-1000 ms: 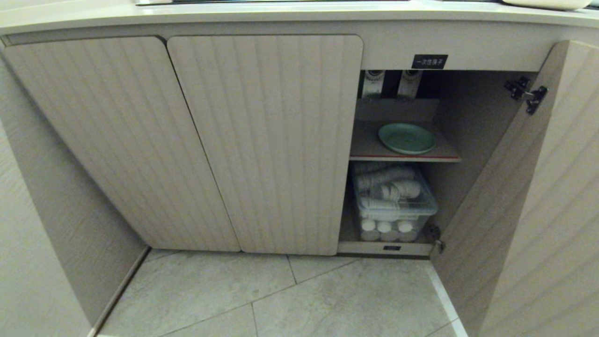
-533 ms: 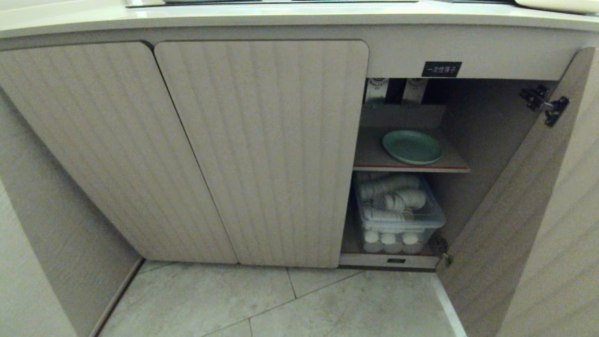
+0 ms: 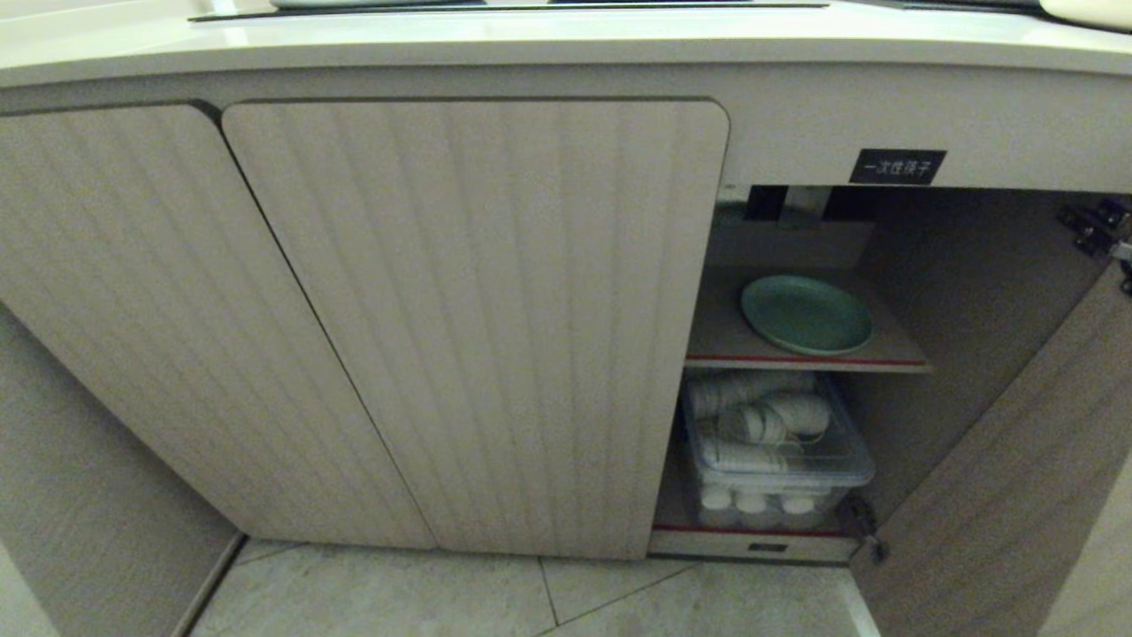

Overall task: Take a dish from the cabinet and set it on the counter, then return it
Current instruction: Take the plate from the cabinet

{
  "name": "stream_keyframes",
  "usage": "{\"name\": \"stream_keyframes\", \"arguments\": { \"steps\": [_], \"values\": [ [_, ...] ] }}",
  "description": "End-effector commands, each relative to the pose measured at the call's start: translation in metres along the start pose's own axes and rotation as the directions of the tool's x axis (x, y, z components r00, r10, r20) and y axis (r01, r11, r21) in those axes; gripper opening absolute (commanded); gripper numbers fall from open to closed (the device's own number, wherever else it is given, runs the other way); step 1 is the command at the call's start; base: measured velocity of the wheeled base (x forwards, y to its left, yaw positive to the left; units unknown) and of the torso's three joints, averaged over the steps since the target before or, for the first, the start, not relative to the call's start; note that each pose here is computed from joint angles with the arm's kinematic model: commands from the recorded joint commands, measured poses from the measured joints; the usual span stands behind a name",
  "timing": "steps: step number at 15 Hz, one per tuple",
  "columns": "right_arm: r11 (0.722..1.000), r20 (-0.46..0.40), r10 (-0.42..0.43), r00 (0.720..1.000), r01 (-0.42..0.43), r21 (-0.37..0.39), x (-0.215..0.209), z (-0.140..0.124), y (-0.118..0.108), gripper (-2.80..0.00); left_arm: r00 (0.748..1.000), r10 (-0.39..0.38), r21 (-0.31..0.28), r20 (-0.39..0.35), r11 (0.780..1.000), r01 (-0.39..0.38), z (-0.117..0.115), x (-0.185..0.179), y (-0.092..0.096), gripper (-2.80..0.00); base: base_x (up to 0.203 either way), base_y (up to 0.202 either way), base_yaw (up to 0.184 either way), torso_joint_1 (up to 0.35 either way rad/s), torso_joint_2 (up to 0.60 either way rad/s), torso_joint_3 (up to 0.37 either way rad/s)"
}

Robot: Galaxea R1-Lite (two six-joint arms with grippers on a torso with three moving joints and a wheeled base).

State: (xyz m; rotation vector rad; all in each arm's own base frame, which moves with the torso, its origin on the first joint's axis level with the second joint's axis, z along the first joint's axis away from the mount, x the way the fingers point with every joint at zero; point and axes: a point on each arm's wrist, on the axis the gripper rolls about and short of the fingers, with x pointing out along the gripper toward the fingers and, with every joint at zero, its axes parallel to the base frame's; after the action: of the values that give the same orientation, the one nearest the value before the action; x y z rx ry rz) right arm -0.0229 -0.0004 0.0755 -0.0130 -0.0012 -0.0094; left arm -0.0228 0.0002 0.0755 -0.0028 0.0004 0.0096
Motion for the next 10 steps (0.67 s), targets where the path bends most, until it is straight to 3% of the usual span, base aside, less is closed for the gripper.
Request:
{"name": "stream_keyframes", "arguments": {
  "steps": [1,10],
  "values": [
    [1.0,-0.001,0.0,1.0,0.0,-0.001,0.0001,0.0,0.0,-2.8,1.0,0.001,0.0,0.0,1.0,-0.001,0.0,0.0,0.0,-2.8,0.194,0.0,-0.002,0.007,0.0,0.002],
    [1.0,-0.001,0.0,1.0,0.0,-0.001,0.0001,0.0,0.0,-2.8,1.0,0.001,0.0,0.0,1.0,-0.001,0.0,0.0,0.0,-2.8,0.198,0.0,0.001,0.003,0.0,0.002]
  ]
}}
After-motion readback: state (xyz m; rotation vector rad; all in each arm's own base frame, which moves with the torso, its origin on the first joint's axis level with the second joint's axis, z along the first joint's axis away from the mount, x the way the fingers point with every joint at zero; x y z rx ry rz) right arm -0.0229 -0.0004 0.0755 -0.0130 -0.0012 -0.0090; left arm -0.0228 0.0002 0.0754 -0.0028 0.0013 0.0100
